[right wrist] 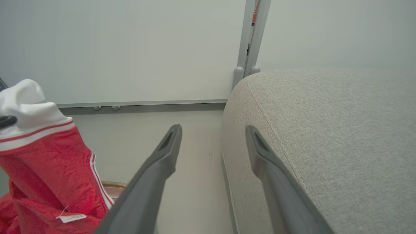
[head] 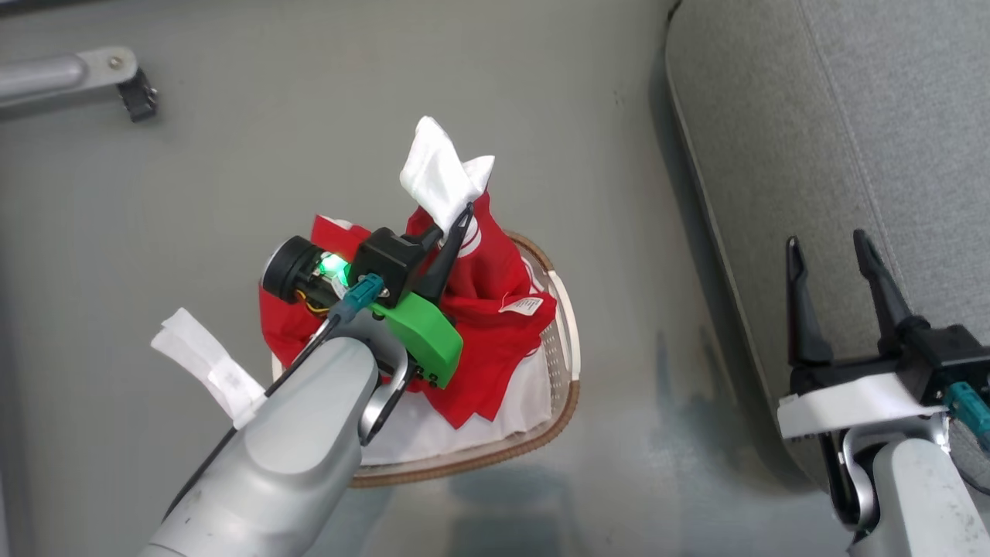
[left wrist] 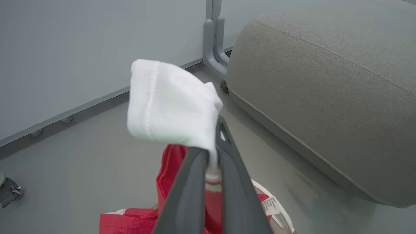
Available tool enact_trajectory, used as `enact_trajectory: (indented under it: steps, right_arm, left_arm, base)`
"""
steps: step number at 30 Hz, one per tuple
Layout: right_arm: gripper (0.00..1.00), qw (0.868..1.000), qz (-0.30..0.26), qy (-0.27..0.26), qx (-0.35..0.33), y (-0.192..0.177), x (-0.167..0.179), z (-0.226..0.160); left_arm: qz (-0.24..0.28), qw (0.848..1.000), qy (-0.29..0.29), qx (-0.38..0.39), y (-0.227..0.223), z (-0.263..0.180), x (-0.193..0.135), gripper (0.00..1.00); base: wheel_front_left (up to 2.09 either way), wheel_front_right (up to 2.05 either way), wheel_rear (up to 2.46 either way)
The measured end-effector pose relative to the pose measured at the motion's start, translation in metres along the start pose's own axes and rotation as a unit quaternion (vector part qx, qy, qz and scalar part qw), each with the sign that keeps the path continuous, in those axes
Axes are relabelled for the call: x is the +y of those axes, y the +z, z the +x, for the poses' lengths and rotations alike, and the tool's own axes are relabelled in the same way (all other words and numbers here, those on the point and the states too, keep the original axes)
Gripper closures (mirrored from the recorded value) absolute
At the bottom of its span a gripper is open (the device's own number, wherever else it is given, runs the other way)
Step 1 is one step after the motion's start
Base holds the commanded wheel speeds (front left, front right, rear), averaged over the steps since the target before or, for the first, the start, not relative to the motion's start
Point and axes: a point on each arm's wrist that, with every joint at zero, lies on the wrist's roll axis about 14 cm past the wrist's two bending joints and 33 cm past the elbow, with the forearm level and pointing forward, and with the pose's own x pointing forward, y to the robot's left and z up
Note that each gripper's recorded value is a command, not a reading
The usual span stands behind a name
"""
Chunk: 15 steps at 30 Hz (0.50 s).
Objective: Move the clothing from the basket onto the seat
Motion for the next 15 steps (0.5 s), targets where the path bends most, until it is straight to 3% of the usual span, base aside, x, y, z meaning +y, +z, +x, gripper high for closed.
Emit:
enact_trajectory:
  steps: [6,15]
  right_arm:
    - [0.00,1.000,0.013,0.023,-0.017,0.019,0.017,-0.025]
    - [0.00,0.995,0.021,0.065,-0.076,0.064,0.045,-0.049]
  left_arm:
    - [0.086,0.994,0.006,-0.069,0.078,-0.028,0.005,1.00]
    - [0.221,0.960,0.006,-0.174,0.220,-0.065,-0.017,1.00]
  base:
    - [0.00,0.00,0.00]
    - [0.00,0.00,0.00]
